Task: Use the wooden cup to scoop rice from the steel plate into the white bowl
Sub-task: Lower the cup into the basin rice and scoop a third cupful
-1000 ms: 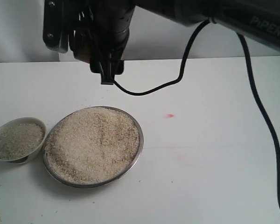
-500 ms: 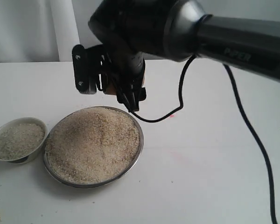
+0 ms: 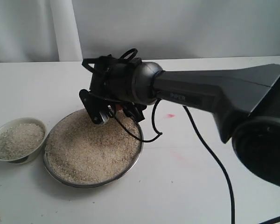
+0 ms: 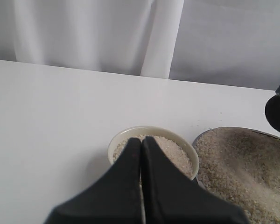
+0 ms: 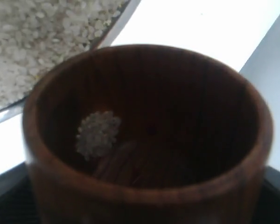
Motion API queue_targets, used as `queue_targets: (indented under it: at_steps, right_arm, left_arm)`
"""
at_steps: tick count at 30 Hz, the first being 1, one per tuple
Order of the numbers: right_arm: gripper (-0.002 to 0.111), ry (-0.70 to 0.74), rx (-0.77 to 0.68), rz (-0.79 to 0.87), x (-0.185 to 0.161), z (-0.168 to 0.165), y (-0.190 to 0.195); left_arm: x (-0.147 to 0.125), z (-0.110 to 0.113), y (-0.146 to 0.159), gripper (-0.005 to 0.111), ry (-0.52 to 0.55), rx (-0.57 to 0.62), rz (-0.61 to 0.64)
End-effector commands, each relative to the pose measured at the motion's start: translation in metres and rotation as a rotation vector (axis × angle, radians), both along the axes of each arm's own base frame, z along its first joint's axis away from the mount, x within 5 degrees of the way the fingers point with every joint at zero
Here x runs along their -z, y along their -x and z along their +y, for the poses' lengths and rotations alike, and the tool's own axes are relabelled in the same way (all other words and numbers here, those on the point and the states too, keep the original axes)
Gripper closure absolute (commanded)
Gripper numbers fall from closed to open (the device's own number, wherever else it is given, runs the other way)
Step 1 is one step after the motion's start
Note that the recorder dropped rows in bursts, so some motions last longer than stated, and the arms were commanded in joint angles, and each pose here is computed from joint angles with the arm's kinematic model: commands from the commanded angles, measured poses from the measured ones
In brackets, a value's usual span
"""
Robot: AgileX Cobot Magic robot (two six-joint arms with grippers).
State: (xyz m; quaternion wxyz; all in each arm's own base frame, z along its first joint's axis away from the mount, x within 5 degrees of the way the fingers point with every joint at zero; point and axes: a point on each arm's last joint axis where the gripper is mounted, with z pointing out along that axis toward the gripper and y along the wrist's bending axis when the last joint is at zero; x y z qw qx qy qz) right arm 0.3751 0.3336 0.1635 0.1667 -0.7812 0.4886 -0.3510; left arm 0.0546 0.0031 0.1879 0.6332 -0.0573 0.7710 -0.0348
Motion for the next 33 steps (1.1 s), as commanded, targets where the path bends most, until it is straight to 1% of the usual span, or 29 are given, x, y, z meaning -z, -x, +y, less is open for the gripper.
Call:
queue_targets:
  at_steps: [1, 6, 9, 18, 23, 27, 33]
  right_arm:
    - [0.108, 0.069, -0.115, -0.063, 0.009, 0.011, 0.000]
    - [0.108, 0.088, -0.210, -0.090, 0.018, 0.025, 0.005]
    - [0.108, 0.129, -0.242, -0.104, 0.025, 0.029, 0.007]
    - [0.108, 0.170, -0.287, -0.095, 0.046, 0.035, 0.011]
    - [0.108, 0.176, -0.333, -0.081, 0.058, 0.048, 0.023]
    - [0.108, 0.176, -0.347, -0.073, 0.062, 0.053, 0.029]
    - [0.108, 0.142, -0.340, 0.007, 0.068, 0.057, 0.039]
  left_arm:
    - [0.000, 0.000, 0.000, 0.107, 0.005, 0.002, -0.005]
    - [0.000, 0.000, 0.000, 0.107, 0.005, 0.002, -0.005]
    - [0.000, 0.000, 0.000, 0.107, 0.005, 0.002, -0.005]
    - [0.000, 0.000, 0.000, 0.107, 0.005, 0.002, -0.005]
    - [0.000, 0.000, 0.000, 0.107, 0.005, 0.002, -0.005]
    - [0.000, 0.000, 0.000, 0.107, 0.005, 0.002, -0.005]
    - [0.000, 0.000, 0.000, 0.107, 0.005, 0.002, -0.005]
